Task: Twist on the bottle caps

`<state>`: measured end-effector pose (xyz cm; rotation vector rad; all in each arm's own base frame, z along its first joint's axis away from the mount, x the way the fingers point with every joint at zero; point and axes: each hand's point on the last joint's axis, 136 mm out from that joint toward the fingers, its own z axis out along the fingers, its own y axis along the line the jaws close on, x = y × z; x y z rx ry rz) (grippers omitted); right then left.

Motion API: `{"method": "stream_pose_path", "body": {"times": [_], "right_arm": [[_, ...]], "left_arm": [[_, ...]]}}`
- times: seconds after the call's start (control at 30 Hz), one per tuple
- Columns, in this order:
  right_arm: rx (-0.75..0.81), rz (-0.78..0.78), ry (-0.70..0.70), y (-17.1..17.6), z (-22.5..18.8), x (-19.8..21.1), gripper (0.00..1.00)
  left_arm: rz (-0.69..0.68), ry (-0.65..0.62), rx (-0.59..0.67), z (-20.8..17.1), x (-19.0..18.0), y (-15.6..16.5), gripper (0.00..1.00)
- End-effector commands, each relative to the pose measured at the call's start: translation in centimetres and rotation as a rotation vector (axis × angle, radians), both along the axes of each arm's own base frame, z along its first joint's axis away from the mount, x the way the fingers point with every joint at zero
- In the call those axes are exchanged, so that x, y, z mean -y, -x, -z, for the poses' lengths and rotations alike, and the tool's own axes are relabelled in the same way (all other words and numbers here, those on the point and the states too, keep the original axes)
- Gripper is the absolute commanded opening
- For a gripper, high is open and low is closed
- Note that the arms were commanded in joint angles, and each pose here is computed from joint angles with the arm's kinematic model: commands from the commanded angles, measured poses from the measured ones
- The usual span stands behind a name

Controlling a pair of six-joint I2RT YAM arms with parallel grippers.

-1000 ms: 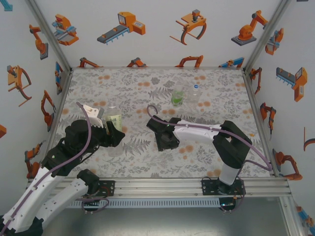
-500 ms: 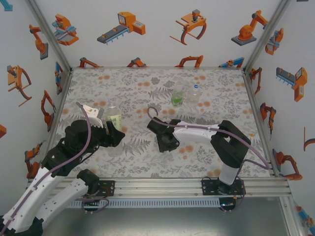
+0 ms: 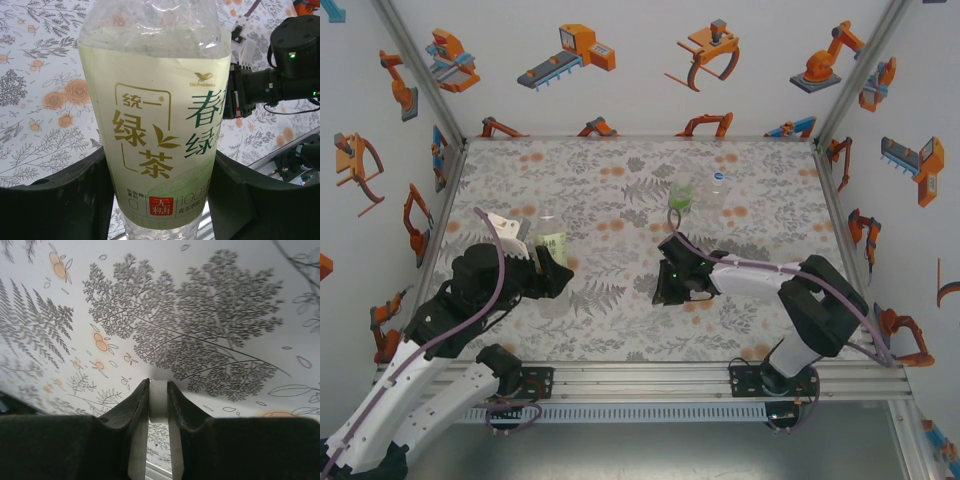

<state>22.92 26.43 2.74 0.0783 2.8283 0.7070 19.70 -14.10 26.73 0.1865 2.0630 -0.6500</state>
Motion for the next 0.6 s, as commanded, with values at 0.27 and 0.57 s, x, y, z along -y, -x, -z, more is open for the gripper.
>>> {"method": "stream_pose_path", "body": {"times": [0.27,0.57], "right_arm": [[-0.076,0.139,0.189,2.0,2.6,9.0,0.38],[-0.001,0.117,0.201,-0.7,-1.5,7.7,0.44]], "left_arm": [[-0.004,0.035,0.012,-1.0,0.4,-0.5,0.14],[-0.004,0.038,0.011,-0.8,0.4,-0.4,0.14]]}}
